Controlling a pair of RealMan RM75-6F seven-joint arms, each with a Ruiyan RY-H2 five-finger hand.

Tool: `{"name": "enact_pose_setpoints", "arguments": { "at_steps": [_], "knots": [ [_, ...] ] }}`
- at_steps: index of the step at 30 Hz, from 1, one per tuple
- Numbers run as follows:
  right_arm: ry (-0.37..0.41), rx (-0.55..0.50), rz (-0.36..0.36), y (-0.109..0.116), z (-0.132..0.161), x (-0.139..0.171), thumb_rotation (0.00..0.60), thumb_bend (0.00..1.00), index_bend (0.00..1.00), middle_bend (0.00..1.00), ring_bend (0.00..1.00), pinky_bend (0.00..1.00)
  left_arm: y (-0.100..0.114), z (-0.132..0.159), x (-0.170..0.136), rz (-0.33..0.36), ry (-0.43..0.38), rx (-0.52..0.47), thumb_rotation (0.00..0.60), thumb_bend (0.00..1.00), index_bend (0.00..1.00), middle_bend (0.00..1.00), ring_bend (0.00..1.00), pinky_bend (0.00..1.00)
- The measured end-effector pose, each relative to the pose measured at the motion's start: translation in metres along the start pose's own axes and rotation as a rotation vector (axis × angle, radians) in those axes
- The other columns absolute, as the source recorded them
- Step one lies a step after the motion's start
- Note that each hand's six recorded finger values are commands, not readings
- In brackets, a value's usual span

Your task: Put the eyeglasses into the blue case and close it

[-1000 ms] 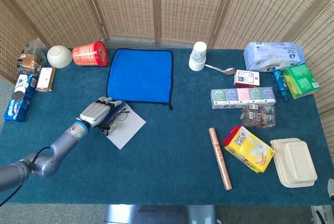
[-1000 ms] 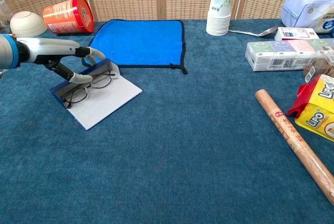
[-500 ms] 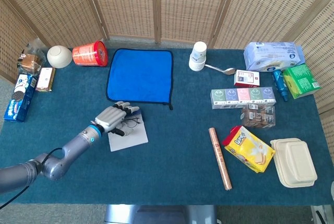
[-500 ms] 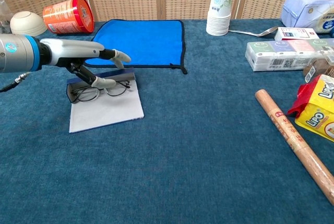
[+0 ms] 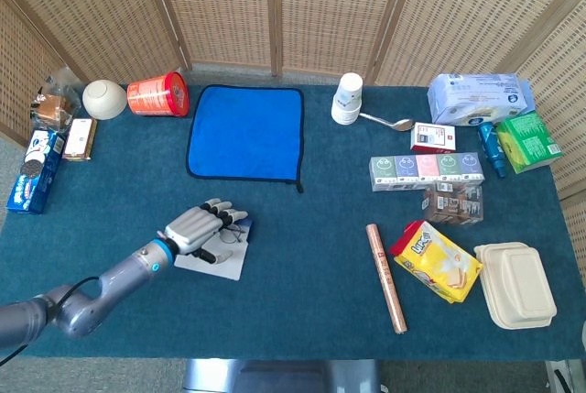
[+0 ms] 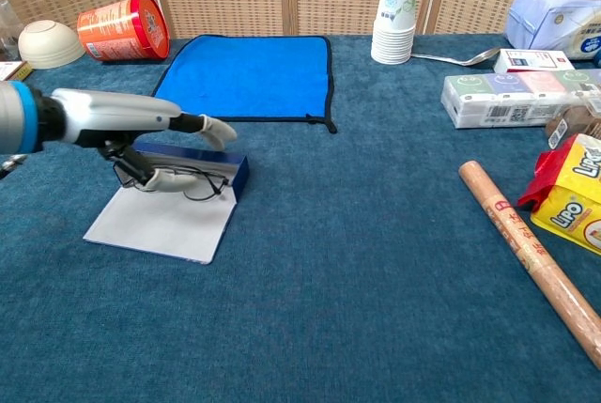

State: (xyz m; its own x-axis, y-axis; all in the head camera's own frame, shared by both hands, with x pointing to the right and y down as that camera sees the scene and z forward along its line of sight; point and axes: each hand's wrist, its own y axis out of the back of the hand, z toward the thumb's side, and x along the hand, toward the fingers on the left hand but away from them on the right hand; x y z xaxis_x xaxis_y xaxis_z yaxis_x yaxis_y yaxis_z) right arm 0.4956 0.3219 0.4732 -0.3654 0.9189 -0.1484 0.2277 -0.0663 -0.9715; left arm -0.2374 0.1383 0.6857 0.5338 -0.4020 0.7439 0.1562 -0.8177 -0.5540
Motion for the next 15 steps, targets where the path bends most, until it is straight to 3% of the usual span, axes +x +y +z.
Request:
{"name": "enact_pose_setpoints", "arguments": {
  "at_steps": [6, 15],
  "knots": [
    [0.009, -0.008, 0.011, -0.004, 0.002, -0.002, 0.6, 0.36, 0.0, 0.02, 0.0, 0.09, -0.009, -0.018, -0.027, -0.002, 0.057, -0.01, 0.298, 0.35, 0.02, 0.13, 0.0, 0.0],
    [0.017, -0.015, 0.02, -0.008, 0.003, -0.003, 0.6, 0.36, 0.0, 0.02, 0.0, 0.09, -0.015, -0.045, -0.034, 0.002, 0.146, -0.055, 0.294, 0.35, 0.02, 0.13, 0.0, 0.0]
  ]
}}
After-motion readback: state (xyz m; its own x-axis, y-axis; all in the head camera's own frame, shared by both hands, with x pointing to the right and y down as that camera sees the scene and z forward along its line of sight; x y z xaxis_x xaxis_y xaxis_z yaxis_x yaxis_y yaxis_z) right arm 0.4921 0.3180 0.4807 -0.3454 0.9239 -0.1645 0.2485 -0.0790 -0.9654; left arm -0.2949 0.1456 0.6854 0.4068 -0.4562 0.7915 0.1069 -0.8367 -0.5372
